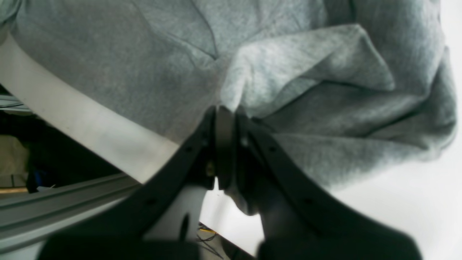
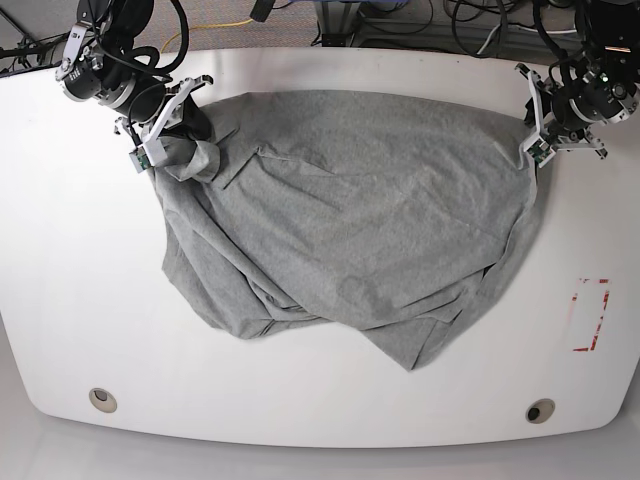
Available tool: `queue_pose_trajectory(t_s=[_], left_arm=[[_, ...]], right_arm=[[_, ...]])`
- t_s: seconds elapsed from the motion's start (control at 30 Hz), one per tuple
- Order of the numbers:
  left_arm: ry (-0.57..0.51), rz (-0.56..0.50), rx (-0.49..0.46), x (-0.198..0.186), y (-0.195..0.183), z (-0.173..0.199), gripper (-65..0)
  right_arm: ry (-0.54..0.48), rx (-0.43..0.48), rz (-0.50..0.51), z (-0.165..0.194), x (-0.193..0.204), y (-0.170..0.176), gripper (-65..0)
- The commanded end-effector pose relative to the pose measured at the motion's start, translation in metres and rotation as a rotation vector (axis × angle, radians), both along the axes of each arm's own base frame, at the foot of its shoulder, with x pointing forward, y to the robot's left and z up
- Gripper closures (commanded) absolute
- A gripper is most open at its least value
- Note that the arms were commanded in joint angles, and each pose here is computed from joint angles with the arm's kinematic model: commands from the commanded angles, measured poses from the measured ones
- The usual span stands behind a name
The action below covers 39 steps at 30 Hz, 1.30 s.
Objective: Fold the T-shirt properly
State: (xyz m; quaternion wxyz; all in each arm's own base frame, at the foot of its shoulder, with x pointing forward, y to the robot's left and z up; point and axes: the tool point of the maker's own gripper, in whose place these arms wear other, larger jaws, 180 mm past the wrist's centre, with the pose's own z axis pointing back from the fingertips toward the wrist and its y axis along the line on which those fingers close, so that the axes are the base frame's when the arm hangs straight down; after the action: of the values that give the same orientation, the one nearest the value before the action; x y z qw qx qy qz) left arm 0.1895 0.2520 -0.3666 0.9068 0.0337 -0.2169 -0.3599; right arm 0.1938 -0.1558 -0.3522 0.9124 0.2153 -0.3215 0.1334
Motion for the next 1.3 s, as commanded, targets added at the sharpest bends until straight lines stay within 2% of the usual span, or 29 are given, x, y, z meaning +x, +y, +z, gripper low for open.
queue_pose_trajectory(t_s=[0.0, 0.1, 0.2, 0.27, 0.4, 0.5, 0.6, 0.7, 0.83, 0.93, 1.1, 1.27], left_arm=[[-0.028, -0.032, -0.010, 0.003, -0.004, 0.011, -20.1], [-0.016, -0.081, -0.049, 0.001, -0.019, 0.012, -25.7], [-0.009, -0.105, -0.059, 0.002, -0.022, 0.013, -26.9], [-0.024, -0.090, -0.059, 0.005, -0.017, 0.017, -26.8], [-0.152, -0.003, -0.097, 0.038, -0.007, 0.042, -26.8], [-0.262, 0.104, -0.124, 0.057, 0.007, 0.063, -27.1], [-0.297, 0.172, -0.113, 0.067, 0.017, 0.069, -27.2], [-0.332, 0.212, -0.108, 0.085, 0.018, 0.074, -27.2], [-0.323, 0.280, -0.073, 0.090, 0.025, 0.063, -27.2], [-0.299, 0.335, -0.057, 0.096, 0.028, 0.049, -27.2], [-0.260, 0.383, -0.027, 0.096, 0.029, 0.032, -26.9], [-0.235, 0.386, -0.044, 0.095, 0.027, 0.021, -26.9]], right_arm=[[-0.032, -0.015, -0.004, 0.007, 0.006, -0.003, 0.0], [-0.042, -0.019, -0.005, 0.008, 0.010, -0.003, 0.0], [-0.040, -0.021, -0.005, 0.008, 0.009, -0.003, 0.0], [-0.044, -0.020, -0.008, 0.009, 0.010, -0.004, 0.0], [-0.049, -0.020, -0.011, 0.010, 0.012, -0.005, -0.3], [-0.054, -0.018, -0.011, 0.011, 0.013, -0.005, -8.9], [-0.056, -0.019, -0.013, 0.011, 0.014, -0.005, -20.6], [-0.072, -0.013, -0.010, 0.016, 0.017, -0.004, -27.9], [-0.103, 0.067, -0.013, 0.026, 0.017, 0.003, -31.7], [-0.157, 0.107, -0.083, 0.041, 0.023, -0.015, -31.9], [-0.188, 0.079, -0.189, 0.049, 0.021, -0.050, -31.4], [-0.179, 0.076, -0.176, 0.048, 0.021, -0.048, -31.7]])
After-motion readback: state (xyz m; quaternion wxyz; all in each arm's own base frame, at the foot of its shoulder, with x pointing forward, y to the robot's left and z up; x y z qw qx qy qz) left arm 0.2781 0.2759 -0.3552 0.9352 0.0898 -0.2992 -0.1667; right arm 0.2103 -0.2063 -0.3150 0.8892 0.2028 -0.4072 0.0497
